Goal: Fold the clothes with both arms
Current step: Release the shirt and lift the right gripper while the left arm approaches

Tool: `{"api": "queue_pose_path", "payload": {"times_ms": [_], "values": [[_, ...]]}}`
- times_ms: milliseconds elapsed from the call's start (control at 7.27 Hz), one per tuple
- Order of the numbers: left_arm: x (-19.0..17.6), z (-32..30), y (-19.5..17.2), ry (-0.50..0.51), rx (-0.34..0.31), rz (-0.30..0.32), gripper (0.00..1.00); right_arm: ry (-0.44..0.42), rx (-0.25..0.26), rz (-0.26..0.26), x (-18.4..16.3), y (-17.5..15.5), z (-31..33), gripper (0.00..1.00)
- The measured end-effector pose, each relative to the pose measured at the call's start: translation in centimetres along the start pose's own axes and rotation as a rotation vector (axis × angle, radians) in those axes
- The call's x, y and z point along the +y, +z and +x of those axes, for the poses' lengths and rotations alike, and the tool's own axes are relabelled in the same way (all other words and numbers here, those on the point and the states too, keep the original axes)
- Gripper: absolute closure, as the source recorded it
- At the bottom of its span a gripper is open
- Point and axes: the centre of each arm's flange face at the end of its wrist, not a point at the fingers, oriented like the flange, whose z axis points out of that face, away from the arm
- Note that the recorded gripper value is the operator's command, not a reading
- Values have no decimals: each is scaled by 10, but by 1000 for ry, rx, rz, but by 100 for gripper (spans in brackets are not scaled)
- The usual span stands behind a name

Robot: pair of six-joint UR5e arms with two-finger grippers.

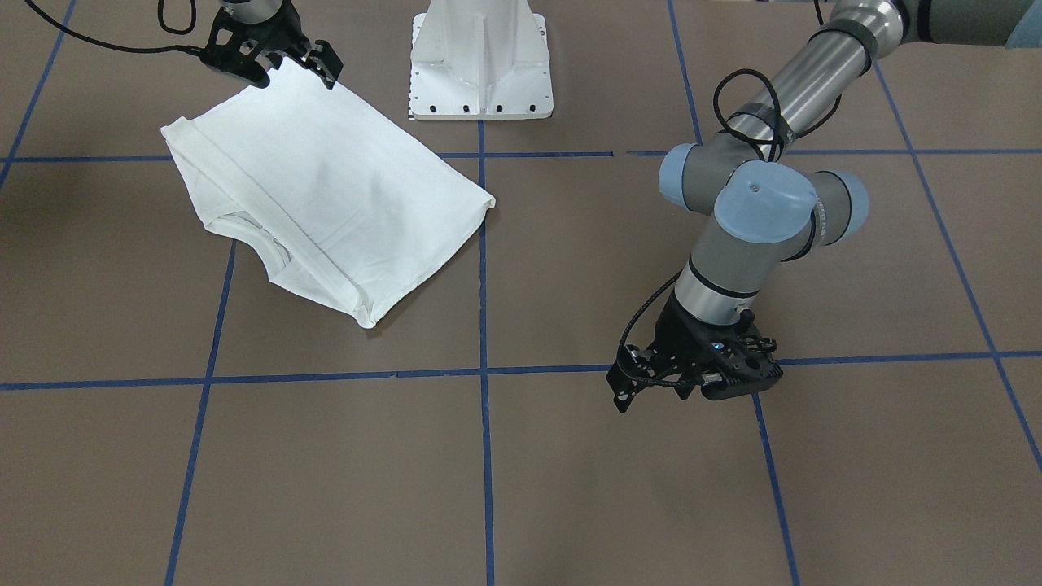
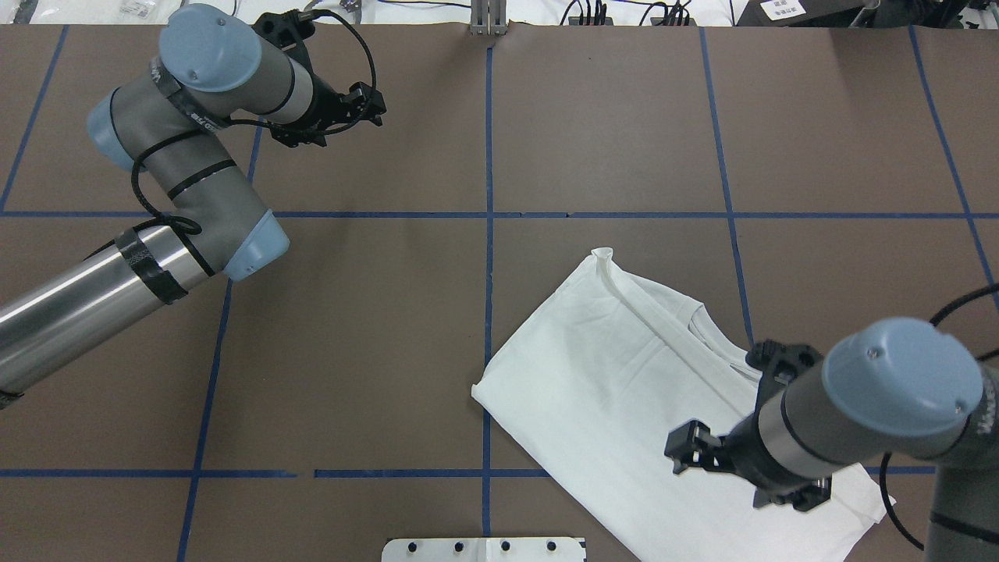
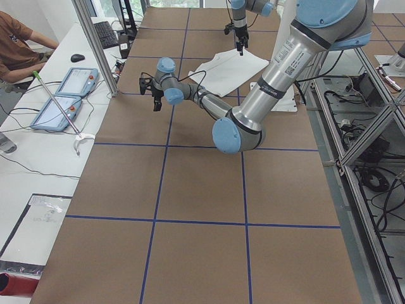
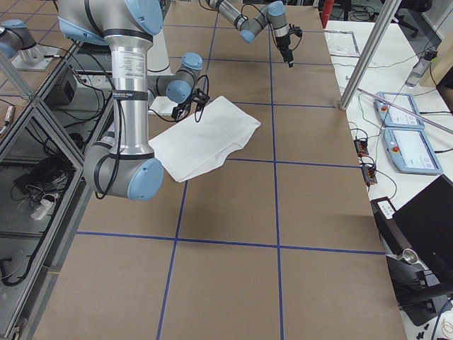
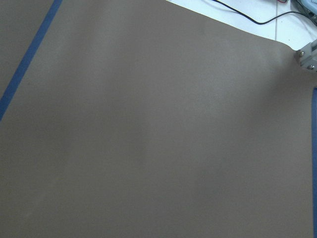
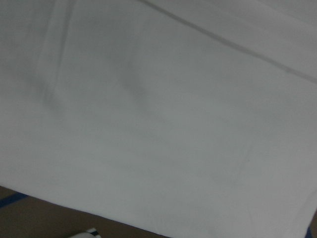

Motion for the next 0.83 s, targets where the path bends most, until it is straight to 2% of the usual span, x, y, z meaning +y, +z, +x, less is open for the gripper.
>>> {"api": "queue_pose_path", "payload": {"times_ms": [138, 275, 413, 688, 825], "values": [[28, 15, -9, -24, 25, -52, 0, -19, -77, 77, -41, -33, -19, 0], [69, 27, -17, -84, 36, -109, 0, -39, -122, 141, -75, -64, -22, 0], [112, 38, -23, -148, 40, -163, 0, -68, -144, 181, -97, -86, -19, 0], [193, 58, -23, -256, 38, -252, 1, -95, -158, 210, -117, -103, -16, 0], [227, 65, -19, -283, 33, -277, 1, -99, -160, 214, -119, -105, -16, 0]]}}
